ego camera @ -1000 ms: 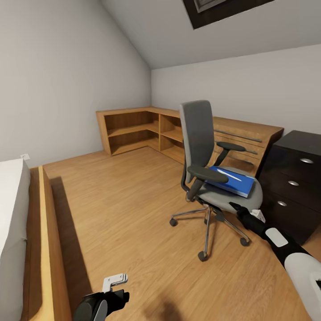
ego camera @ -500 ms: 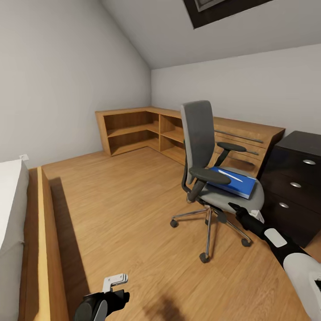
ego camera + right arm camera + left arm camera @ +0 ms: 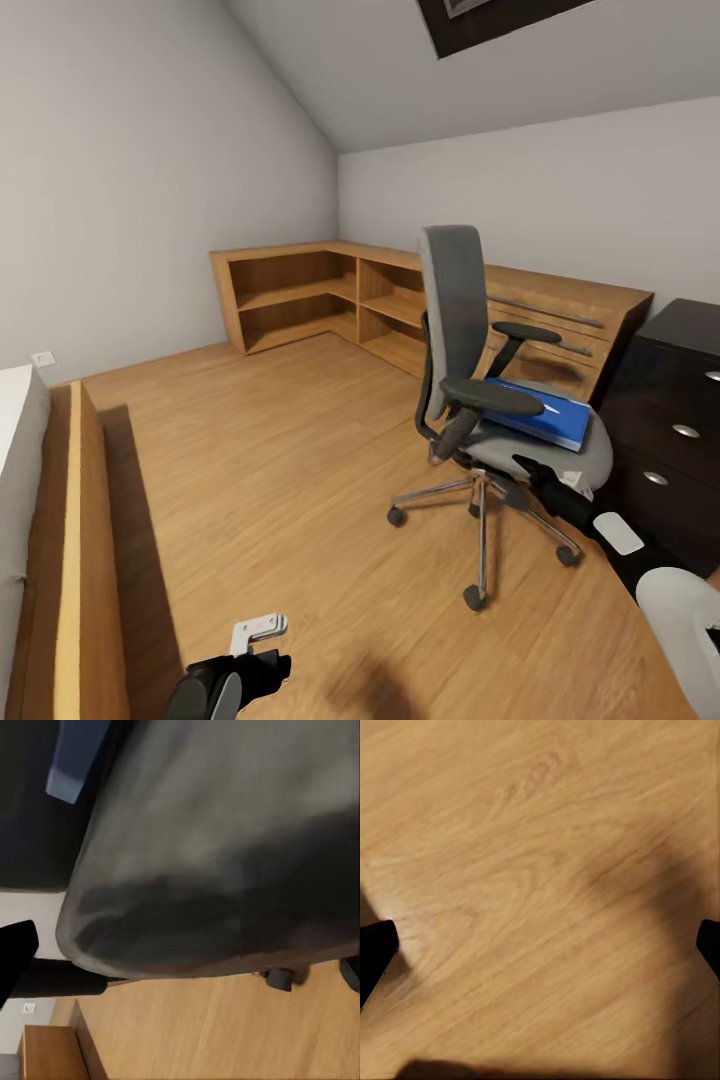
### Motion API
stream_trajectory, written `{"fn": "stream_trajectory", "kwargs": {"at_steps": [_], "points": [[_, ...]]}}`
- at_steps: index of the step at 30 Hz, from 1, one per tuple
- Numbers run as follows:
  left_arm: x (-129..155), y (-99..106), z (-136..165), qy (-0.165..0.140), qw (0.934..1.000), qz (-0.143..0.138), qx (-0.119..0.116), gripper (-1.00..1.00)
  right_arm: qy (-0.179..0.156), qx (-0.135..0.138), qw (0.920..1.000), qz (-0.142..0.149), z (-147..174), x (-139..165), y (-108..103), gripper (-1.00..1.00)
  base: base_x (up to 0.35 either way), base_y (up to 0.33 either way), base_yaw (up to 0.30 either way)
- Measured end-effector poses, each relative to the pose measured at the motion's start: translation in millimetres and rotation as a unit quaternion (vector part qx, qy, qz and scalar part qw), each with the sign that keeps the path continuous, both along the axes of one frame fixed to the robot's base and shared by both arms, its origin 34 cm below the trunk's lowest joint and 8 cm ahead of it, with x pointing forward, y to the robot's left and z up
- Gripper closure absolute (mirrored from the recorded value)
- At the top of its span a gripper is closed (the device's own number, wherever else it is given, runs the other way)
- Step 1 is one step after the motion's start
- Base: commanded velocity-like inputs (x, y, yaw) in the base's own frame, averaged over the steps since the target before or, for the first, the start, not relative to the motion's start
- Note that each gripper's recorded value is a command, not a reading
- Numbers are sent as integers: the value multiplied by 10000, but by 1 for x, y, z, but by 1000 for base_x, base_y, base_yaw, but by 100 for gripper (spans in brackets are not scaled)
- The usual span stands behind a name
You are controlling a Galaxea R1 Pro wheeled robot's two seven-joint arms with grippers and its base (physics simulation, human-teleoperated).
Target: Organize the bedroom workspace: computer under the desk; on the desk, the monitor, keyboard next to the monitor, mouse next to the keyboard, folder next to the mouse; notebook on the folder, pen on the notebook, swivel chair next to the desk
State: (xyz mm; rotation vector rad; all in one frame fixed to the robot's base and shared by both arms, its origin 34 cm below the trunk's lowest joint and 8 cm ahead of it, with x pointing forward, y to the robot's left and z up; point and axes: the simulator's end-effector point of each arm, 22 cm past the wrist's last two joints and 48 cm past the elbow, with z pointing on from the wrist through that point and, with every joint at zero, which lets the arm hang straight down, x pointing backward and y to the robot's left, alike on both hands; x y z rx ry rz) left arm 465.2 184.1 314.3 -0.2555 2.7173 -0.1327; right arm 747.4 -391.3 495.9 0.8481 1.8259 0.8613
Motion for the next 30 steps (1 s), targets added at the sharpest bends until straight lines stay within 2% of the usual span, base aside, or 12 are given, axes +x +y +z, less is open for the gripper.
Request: {"fn": "stream_trajectory", "kwargs": {"at_steps": [6,13,18,30], "points": [[0,0,0,-3,10000,-5,4,-100,-21,33,10000,-22,1,0,-1,-100,264,0,0],[0,-1,0,2,10000,-20,5,-100,11,-14,10000,6,-1,0,0,-100,51,0,0],[0,-1,0,4,10000,-21,5,-100,-3,15,10000,-7,0,0,0,-100,-178,0,0],[0,-1,-1,7,10000,-25,11,-100,2,1,10000,0,0,0,0,-100,-322,-28,0]]}}
